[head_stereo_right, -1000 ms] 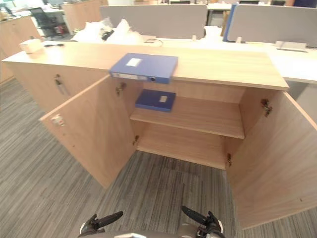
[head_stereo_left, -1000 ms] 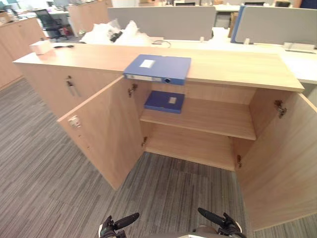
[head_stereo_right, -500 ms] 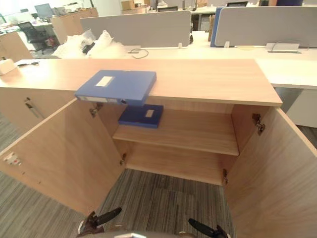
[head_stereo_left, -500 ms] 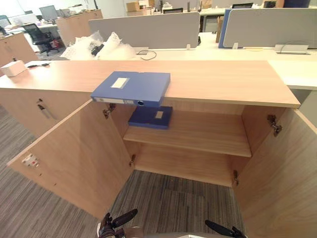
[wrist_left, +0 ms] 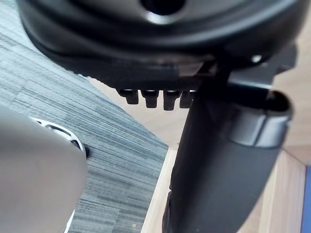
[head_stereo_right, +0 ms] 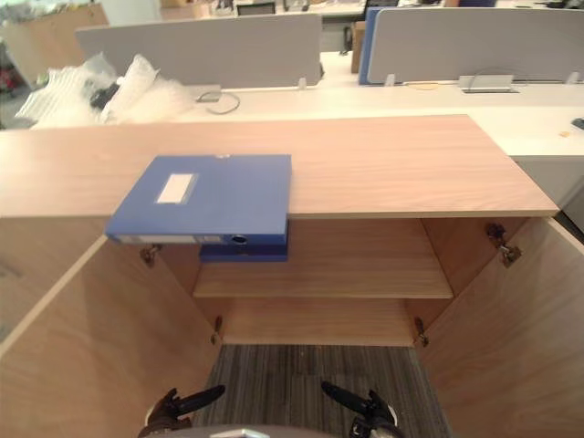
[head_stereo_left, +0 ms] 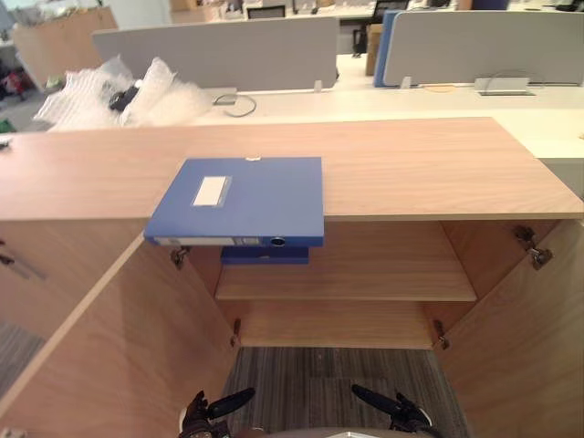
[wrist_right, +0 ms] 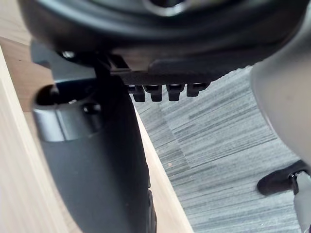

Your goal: Walk over to the cabinet, pick up the folder, carry it to the office cabinet, place the folder inside the office cabinet, then close the office cabinet door

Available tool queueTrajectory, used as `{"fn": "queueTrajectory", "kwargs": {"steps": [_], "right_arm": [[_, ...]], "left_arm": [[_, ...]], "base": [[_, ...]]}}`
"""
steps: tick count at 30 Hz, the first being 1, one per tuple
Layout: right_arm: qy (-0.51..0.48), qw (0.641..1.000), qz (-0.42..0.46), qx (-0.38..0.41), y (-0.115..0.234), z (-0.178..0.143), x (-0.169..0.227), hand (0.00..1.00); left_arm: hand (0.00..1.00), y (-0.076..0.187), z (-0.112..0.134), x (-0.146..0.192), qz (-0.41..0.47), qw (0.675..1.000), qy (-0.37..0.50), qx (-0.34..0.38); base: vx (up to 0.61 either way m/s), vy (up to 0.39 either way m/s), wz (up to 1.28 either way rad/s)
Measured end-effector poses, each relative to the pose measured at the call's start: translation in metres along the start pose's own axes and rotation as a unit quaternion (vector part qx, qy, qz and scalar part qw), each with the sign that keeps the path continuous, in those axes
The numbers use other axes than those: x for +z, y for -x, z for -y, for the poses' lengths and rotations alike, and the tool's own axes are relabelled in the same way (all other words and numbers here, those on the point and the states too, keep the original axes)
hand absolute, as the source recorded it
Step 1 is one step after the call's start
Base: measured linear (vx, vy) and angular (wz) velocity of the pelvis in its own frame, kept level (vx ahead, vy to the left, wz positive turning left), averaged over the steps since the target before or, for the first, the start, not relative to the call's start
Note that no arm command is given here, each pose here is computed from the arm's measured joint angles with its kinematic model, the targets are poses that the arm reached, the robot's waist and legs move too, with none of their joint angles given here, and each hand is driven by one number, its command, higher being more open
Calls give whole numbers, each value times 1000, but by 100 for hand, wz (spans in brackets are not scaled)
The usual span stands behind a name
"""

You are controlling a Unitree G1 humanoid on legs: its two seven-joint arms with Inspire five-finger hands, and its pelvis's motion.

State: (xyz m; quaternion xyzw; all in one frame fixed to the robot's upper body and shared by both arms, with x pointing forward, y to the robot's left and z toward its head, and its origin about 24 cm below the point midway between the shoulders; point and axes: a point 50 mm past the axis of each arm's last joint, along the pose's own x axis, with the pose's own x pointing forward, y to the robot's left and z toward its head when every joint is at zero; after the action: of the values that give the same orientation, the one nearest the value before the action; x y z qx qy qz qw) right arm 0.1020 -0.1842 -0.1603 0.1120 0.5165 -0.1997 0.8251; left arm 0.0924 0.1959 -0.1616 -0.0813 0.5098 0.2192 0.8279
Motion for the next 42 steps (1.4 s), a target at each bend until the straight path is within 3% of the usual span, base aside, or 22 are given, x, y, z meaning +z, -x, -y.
{"fn": "queueTrajectory", "kwargs": {"steps": [8, 14, 17, 24, 29, 36, 42], "right_arm": [[25, 1000, 0, 0, -1, 3, 0, 100], [31, 999, -17, -31, 1, 24, -10, 100], [38, 999, -22, -28, 2, 22, -14, 100], [49, 998, -26, -13, 5, 11, -21, 100], [53, 998, -23, -5, 6, 3, -21, 100], [34, 998, -32, -37, 7, 10, -28, 100], [43, 997, -34, -47, 8, 7, -30, 100]], "left_arm": [[100, 1, -2, -6, -11, 997, 69, -12], [100, 10, -1, -7, 18, 957, 289, -4], [100, 17, 0, -1, 44, 946, 319, -25], [100, 36, 13, 28, 118, 942, 301, -87], [100, 49, 8, 50, 177, 942, 277, -66], [100, 82, 0, 92, 318, 939, 126, 27], [100, 113, -1, 121, 428, 891, 25, 150]], "base": [[7, -101, -12], [-49, -161, 36], [-51, -48, 27], [-5, 15, 31], [3, -5, 38], [6, -5, 32], [2, 3, 31]]}}
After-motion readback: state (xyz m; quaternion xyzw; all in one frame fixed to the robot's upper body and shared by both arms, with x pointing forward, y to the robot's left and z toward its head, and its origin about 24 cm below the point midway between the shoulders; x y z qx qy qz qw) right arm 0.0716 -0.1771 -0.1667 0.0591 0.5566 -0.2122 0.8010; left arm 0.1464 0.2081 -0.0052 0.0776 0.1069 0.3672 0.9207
